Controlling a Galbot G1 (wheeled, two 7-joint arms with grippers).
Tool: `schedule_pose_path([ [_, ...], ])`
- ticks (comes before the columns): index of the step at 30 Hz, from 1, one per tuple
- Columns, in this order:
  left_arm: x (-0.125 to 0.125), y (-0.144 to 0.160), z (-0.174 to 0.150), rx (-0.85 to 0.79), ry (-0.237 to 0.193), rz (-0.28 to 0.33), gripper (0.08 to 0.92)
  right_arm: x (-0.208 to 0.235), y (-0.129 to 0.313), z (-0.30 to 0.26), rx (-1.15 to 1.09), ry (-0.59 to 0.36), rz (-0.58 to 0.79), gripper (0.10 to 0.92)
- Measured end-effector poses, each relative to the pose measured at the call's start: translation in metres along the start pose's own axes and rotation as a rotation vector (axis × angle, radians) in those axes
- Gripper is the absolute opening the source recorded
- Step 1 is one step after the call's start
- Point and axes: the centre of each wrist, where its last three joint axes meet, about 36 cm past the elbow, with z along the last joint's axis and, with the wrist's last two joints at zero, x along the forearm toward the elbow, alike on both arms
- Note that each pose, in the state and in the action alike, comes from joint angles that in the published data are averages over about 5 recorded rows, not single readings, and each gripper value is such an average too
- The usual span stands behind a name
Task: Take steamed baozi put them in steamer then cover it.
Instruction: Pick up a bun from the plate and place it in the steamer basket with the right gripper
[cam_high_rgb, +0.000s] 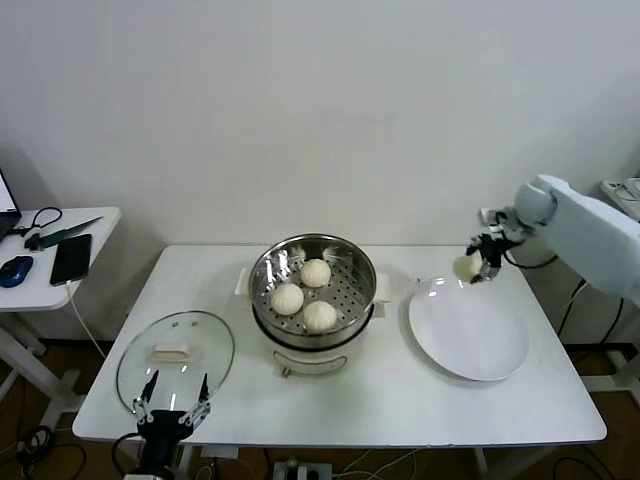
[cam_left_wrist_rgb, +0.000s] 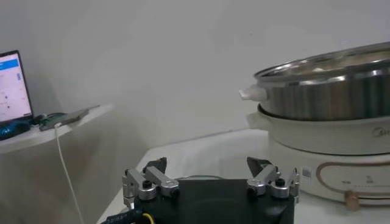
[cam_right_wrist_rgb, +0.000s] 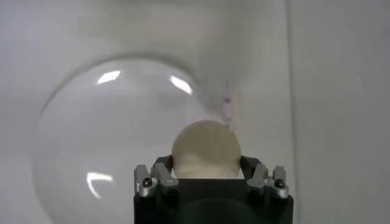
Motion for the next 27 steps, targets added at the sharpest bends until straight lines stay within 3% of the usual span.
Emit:
schedule_pose_path([
  [11,0.006,-0.005,-0.008,-0.008,-0.015,0.035,0.823,0.054,-0.019,-0.128,0.062,-0.136,-0.032,0.715],
  [27,0.012,-0.003,-0.01,-0.02,-0.025,0.042,0.823,0.017,0.005,-0.254,0.172,-0.118,-0.118,0.712],
])
